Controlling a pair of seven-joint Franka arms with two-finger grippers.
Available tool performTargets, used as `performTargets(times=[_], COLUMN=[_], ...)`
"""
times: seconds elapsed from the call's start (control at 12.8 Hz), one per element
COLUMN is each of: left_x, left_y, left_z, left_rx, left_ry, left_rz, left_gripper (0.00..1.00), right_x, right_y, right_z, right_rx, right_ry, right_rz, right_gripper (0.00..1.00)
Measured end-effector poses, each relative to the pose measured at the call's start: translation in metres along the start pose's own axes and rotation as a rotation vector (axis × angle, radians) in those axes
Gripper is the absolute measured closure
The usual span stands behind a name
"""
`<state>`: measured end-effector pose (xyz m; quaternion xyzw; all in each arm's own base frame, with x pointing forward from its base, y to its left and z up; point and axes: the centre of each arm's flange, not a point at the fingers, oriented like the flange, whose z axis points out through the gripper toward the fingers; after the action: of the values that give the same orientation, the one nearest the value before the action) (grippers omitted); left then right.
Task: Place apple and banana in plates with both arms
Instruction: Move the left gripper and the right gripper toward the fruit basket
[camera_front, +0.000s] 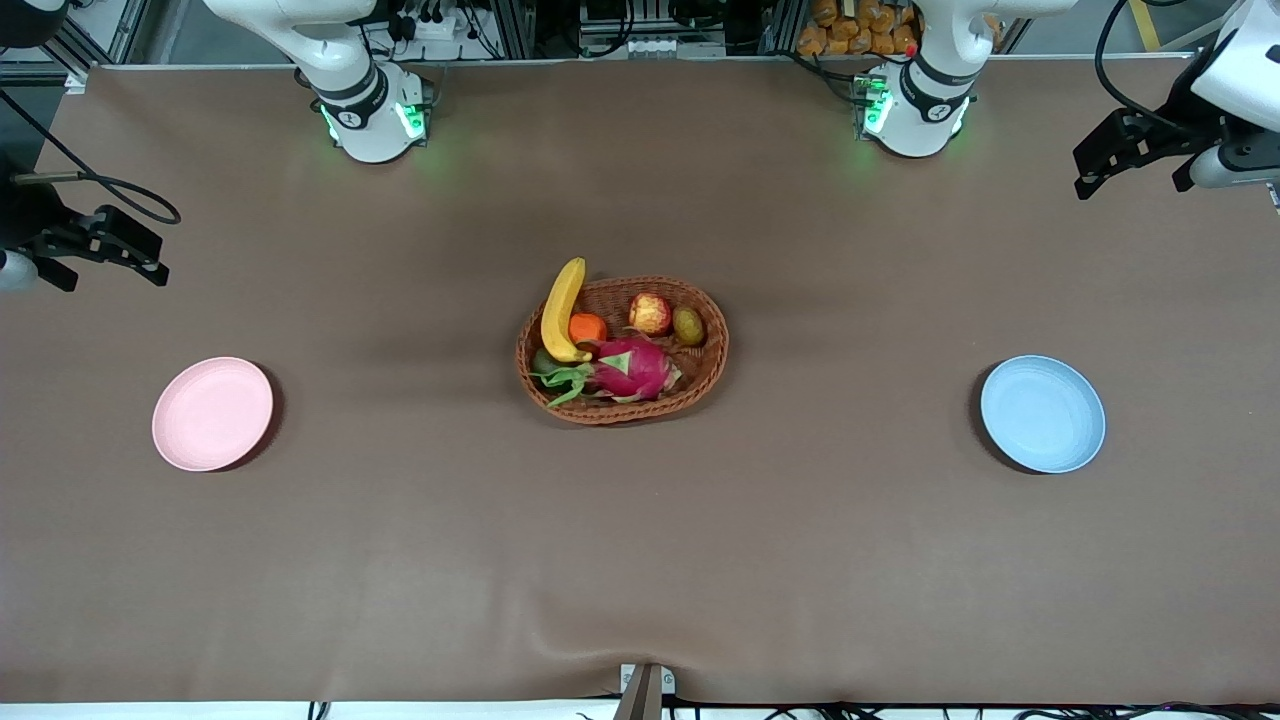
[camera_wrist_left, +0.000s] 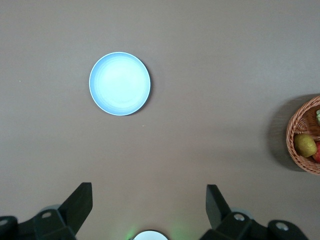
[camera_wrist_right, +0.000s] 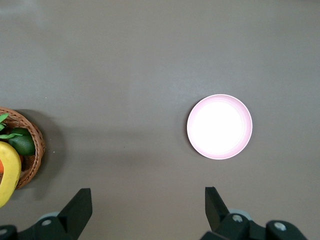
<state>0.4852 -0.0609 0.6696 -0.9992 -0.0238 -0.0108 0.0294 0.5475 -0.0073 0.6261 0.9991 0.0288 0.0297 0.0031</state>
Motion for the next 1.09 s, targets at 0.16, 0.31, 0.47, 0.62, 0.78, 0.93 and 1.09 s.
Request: performTargets(times=[0.16,0.31,0.47,0.62,0.78,0.93,1.09], left_x=[0.001,0.002,0.001,0.002,0.004,0.005,0.003], left_y=[0.0,0.0,0.002,0.009,0.014,0.018,0.03], left_z=[-0.001,-0.002,-0.004,-0.003,0.001,0.003,0.003], left_rx=[0.0,-0.001,-0.001,0.0,0.001,0.001,-0.016], left_ry=[0.002,0.005,0.009,0.007,-0.001,-0.005,-0.009], left_rz=[0.0,-0.001,0.005,0.018,0.026,0.033,0.054], left_gripper=[0.0,0.0,0.0,0.0,0.0,0.0,0.0], right_x=[0.0,0.0,0.0,0.002,0.008,0.019,0.033], right_y=[0.0,0.0,0.001,0.001,0.0,-0.002,-0.006], right_z=[0.0,0.0,0.001,0.006,0.02,0.049,0.101], right_rx=[0.0,0.0,0.0,0.0,0.002,0.004,0.008], right_ry=[0.0,0.0,-0.002,-0.011,-0.037,-0.089,-0.182], right_rz=[0.0,0.001,0.001,0.001,-0.001,-0.006,-0.014], right_gripper=[0.0,0.0,0.0,0.0,0.0,0.0,0.0])
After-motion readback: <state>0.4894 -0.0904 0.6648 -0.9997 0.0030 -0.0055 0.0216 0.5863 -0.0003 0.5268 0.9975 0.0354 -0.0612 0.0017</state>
